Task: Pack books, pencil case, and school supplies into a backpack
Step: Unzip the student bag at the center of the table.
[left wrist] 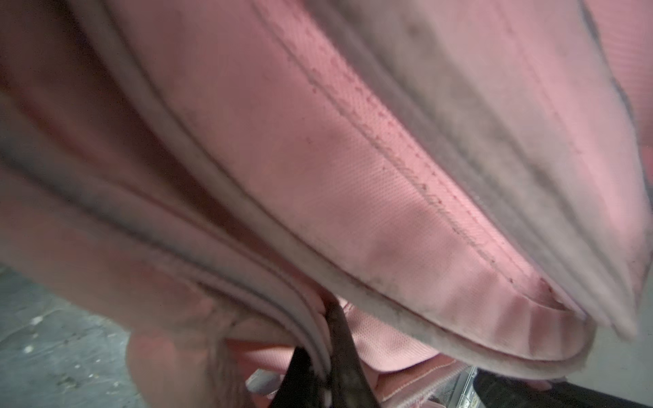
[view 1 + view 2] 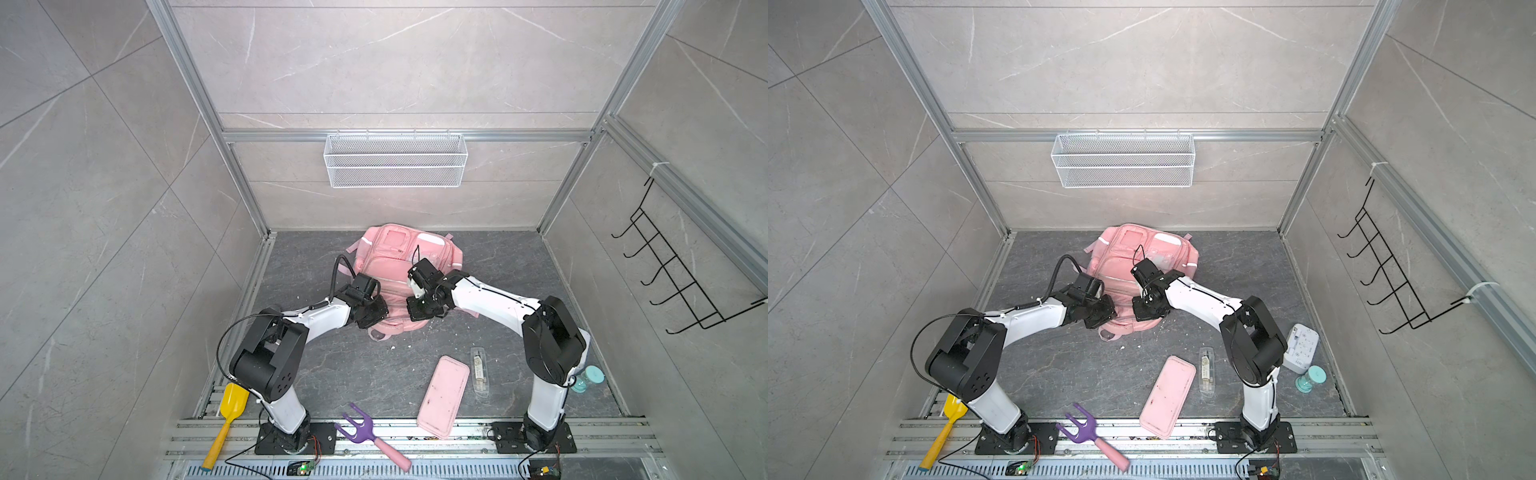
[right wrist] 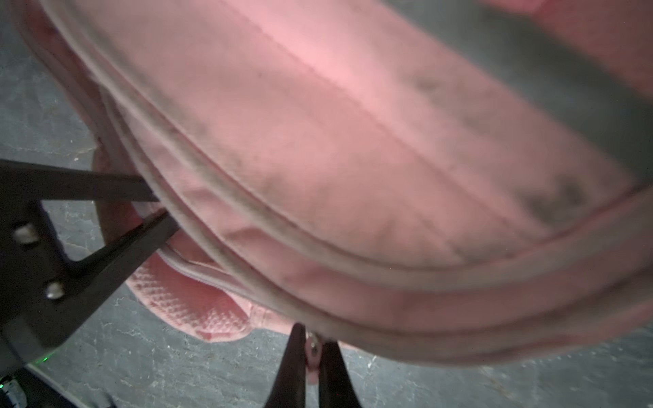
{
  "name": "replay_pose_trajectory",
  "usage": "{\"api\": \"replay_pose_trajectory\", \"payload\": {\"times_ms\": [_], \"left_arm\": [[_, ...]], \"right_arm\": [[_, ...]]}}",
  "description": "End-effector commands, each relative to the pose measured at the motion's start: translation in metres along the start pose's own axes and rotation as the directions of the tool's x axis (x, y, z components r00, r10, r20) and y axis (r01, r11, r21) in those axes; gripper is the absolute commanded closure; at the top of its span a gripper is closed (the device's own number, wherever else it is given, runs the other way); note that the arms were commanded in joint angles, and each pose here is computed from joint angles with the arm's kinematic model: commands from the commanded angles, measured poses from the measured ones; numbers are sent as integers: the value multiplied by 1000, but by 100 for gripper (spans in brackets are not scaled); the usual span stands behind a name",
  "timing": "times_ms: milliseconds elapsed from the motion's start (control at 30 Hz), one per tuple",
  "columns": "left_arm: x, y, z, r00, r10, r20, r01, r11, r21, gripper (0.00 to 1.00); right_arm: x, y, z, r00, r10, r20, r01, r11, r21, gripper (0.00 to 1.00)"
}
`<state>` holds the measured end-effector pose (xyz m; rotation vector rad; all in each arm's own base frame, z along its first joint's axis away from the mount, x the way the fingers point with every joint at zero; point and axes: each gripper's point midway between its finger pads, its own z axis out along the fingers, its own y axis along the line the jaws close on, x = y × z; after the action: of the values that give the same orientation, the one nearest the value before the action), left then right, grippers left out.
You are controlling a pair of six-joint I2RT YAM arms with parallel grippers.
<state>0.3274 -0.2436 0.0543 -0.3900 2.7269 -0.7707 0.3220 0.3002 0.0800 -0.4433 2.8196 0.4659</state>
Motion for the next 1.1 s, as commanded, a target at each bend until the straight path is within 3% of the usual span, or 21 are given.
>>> {"api": "replay_pose_trajectory", "payload": {"times_ms": [0, 167, 333, 467, 633, 833, 1067], "left_arm": [[0, -36, 3, 1000, 25, -10, -24, 995, 92, 92], [2, -59, 4, 998, 54, -11, -52, 991, 126, 92], [1, -53, -12, 996, 91, 12, -92, 992, 89, 91], [-5, -44, -35, 991, 123, 59, -127, 990, 67, 72], [-26, -34, -69, 979, 150, 138, -156, 987, 31, 57], [-70, -5, -95, 962, 132, 237, -120, 991, -67, 57], [-108, -5, -76, 963, 154, 222, -140, 987, -81, 58]], "right_arm": [[-4, 42, -15, 999, -8, 44, 15, 987, -160, 100], [-8, 58, -5, 999, 16, 38, -7, 975, -222, 100], [-13, 54, -13, 997, 31, 75, -15, 978, -207, 100], [-7, 42, -18, 996, 45, 82, -29, 981, -189, 100], [2, 31, -20, 995, 56, 82, -40, 983, -178, 100], [18, 26, -18, 997, 53, 61, -42, 983, -177, 100], [30, 9, -19, 997, 56, 51, -48, 989, -137, 100]]}}
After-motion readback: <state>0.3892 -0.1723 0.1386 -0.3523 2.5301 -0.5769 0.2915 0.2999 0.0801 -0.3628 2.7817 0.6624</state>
